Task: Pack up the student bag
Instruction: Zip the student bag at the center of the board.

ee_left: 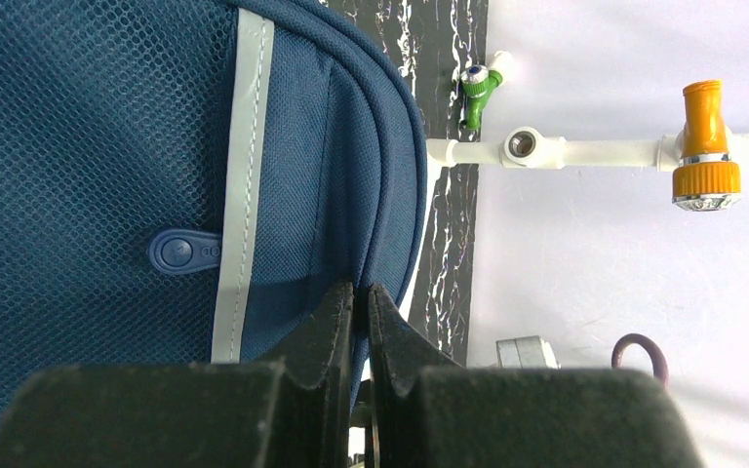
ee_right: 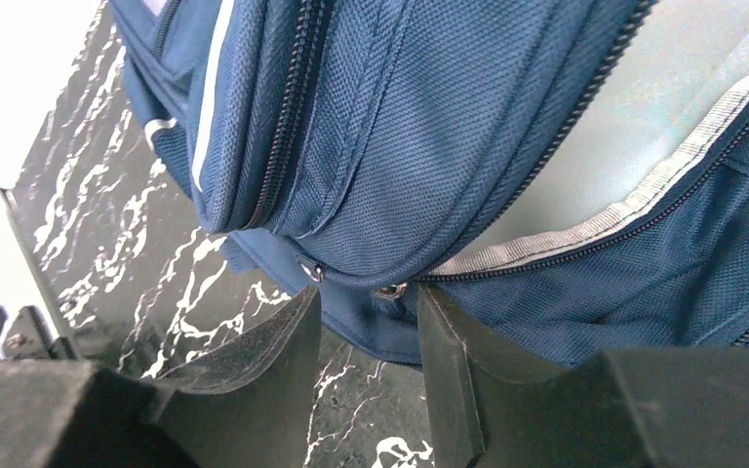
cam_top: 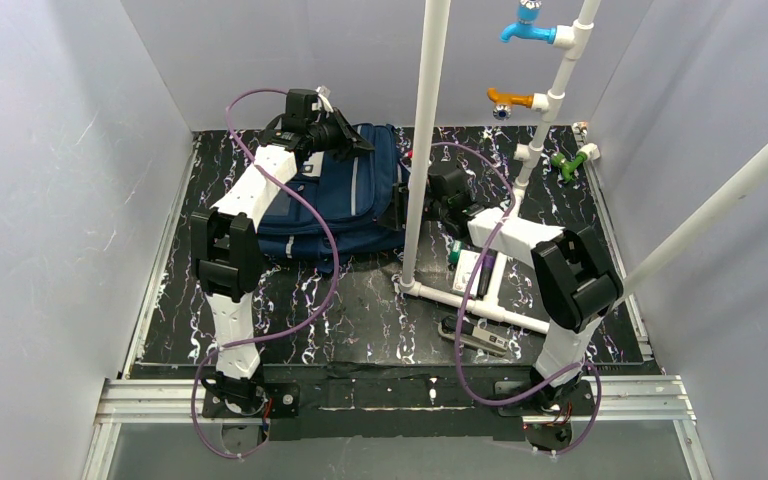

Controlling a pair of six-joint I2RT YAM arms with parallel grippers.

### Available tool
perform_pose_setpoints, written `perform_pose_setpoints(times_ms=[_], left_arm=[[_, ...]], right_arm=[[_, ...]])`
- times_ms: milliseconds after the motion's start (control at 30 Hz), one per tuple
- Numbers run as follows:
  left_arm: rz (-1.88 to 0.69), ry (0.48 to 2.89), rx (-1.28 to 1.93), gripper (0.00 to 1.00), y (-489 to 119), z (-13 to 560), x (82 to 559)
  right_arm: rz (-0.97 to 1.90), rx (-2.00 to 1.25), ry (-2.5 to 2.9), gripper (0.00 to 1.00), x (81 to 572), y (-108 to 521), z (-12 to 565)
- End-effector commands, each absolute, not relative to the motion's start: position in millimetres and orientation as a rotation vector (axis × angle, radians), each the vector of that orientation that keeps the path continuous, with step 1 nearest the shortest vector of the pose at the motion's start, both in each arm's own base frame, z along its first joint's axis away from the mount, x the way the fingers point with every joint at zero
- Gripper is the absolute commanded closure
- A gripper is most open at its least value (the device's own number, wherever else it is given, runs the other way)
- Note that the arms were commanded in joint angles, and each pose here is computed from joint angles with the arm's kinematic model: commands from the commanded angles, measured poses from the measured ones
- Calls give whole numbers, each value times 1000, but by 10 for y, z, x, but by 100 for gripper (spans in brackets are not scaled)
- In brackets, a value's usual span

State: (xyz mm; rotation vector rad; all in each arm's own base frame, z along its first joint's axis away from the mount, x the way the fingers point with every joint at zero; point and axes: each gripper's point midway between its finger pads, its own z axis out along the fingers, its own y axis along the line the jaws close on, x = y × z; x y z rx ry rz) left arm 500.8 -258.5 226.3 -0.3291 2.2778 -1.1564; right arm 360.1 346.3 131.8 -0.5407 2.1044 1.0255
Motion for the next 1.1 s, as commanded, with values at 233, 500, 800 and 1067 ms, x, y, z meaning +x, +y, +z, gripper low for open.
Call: perform_pose_setpoints(times_ms=[233, 500, 800, 1067], left_arm=[[-1275, 2088, -187, 100, -2699, 3086, 4925], [-1256, 2110, -180, 100, -2678, 3014, 4906], [-966, 2253, 87, 64, -2394, 2628, 4645], [-538, 2232, 680, 43, -2336, 2217, 3819]], right_arm=[[613, -419, 2018, 54, 3780, 3477, 1246], [487, -352, 1990, 81, 3821, 3273, 1288], [717, -577, 2012, 99, 3620, 3269, 1433], [1117, -722, 2036, 99, 3410, 3629, 1506]])
